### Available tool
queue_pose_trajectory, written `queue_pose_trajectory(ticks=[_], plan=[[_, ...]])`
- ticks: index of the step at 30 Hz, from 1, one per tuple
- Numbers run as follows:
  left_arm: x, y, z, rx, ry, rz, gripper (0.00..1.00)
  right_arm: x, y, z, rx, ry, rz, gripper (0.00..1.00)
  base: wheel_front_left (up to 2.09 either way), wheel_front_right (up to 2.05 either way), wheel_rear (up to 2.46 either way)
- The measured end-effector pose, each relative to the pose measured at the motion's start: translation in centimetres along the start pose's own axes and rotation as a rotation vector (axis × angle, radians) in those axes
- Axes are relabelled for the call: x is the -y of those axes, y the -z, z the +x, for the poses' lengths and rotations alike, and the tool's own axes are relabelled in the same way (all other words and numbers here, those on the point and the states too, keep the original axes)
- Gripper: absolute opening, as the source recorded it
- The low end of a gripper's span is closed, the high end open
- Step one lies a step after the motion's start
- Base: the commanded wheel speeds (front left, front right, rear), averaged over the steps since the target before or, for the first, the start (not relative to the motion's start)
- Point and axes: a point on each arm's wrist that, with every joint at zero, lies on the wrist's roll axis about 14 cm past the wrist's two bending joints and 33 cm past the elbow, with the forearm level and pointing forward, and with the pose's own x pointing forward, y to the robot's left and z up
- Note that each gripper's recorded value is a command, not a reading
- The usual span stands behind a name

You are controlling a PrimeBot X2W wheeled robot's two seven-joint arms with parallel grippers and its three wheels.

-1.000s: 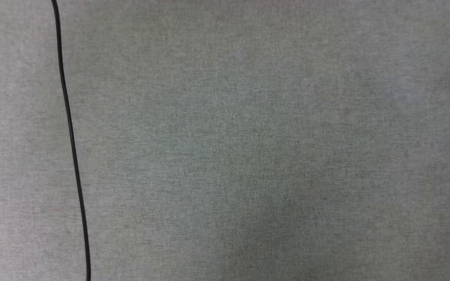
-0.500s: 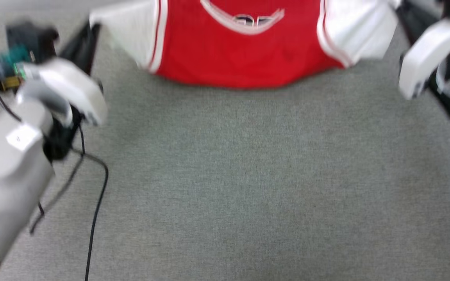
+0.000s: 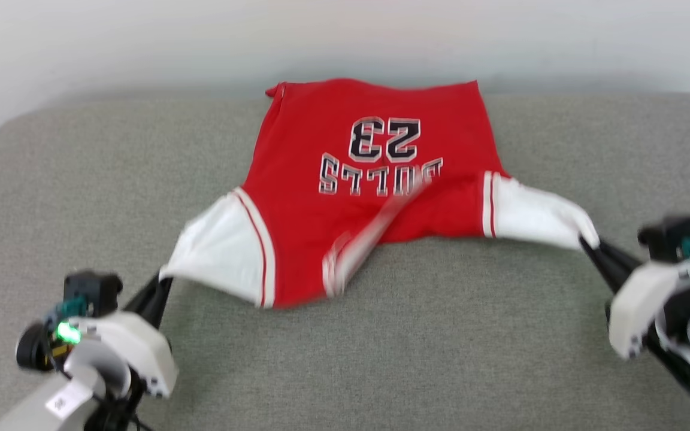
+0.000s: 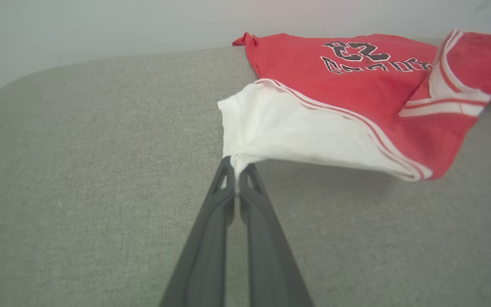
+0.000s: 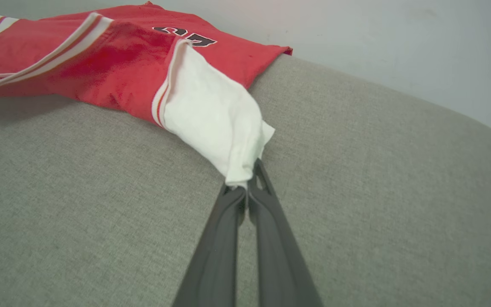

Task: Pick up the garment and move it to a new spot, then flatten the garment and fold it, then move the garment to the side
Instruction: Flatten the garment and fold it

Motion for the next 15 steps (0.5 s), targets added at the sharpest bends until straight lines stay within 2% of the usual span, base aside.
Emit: queue_pose_trajectory(ticks=[15], plan=[[-0.9,5.9,-7.9,-0.122,-0.141,-0.105,0.0,-0.6,9.7,-10.0,-0.138,0.123,0.189,0.0,0.0,0.0,0.0]])
